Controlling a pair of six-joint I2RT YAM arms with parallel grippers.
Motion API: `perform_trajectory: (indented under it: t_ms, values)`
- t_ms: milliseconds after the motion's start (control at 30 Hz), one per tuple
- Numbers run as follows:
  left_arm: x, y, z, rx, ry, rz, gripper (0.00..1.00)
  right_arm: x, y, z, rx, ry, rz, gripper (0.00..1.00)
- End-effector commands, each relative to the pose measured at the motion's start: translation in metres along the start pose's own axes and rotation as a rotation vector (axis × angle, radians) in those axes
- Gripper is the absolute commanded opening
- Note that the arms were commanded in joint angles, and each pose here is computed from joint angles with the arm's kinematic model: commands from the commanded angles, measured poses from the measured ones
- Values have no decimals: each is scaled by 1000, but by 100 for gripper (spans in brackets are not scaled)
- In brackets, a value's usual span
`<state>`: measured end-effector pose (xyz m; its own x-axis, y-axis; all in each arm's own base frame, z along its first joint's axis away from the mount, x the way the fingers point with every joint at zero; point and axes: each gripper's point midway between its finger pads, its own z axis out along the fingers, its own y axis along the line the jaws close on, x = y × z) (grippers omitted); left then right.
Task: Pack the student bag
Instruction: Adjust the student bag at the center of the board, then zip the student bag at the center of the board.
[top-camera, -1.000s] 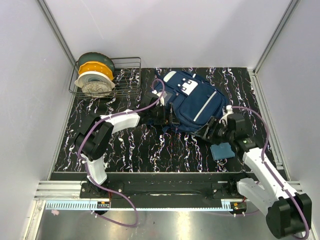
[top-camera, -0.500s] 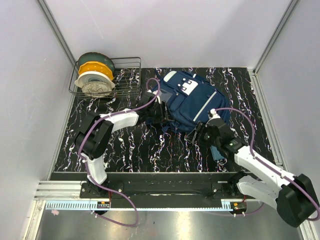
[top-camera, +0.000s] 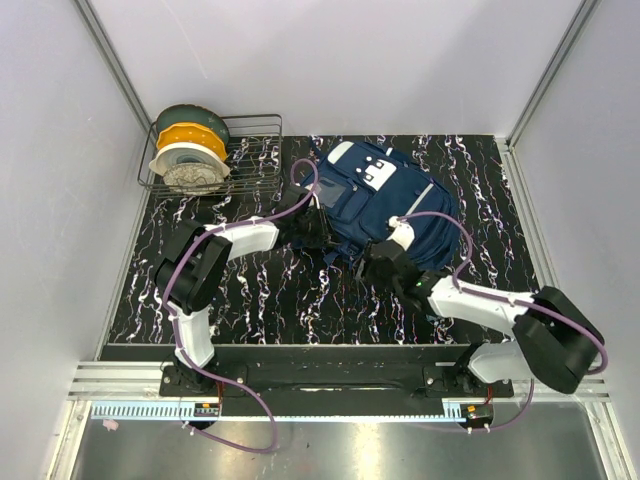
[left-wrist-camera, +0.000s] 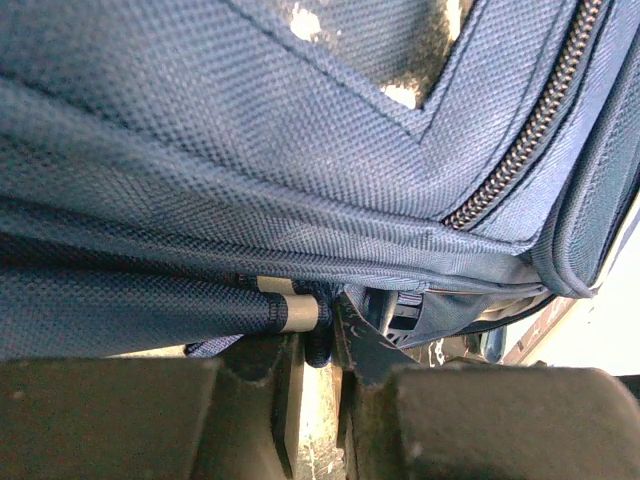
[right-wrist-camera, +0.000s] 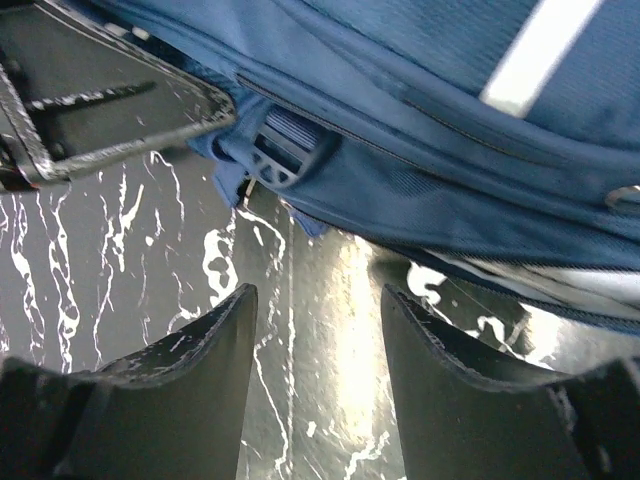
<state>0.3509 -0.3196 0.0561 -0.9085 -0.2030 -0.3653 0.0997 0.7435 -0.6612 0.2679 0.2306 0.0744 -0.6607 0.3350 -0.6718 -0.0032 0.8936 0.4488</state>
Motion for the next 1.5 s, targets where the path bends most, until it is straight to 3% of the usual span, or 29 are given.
perform_trajectory:
  t_ms: [0, 200, 400, 867, 1133, 1467]
  values:
    - [-20, -17, 1, 50, -47, 25, 17, -32, 39, 12, -55, -153, 10, 59]
    - [-22, -27, -8, 67, -43, 28, 5, -24, 50, 28, -29, -141, -40, 59]
    - [-28, -35, -17, 72, -55, 44, 0, -22, 43, 39, 63, -135, -81, 56]
    - [-37, -48, -28, 96, -69, 59, 0, -4, 25, 50, 244, -84, -163, 43]
    - [-36, -50, -30, 103, -68, 61, 0, -2, 8, 58, 349, -112, -181, 41]
    - [-36, -53, -30, 116, -61, 64, 0, -10, 17, 75, 315, -202, -145, 42]
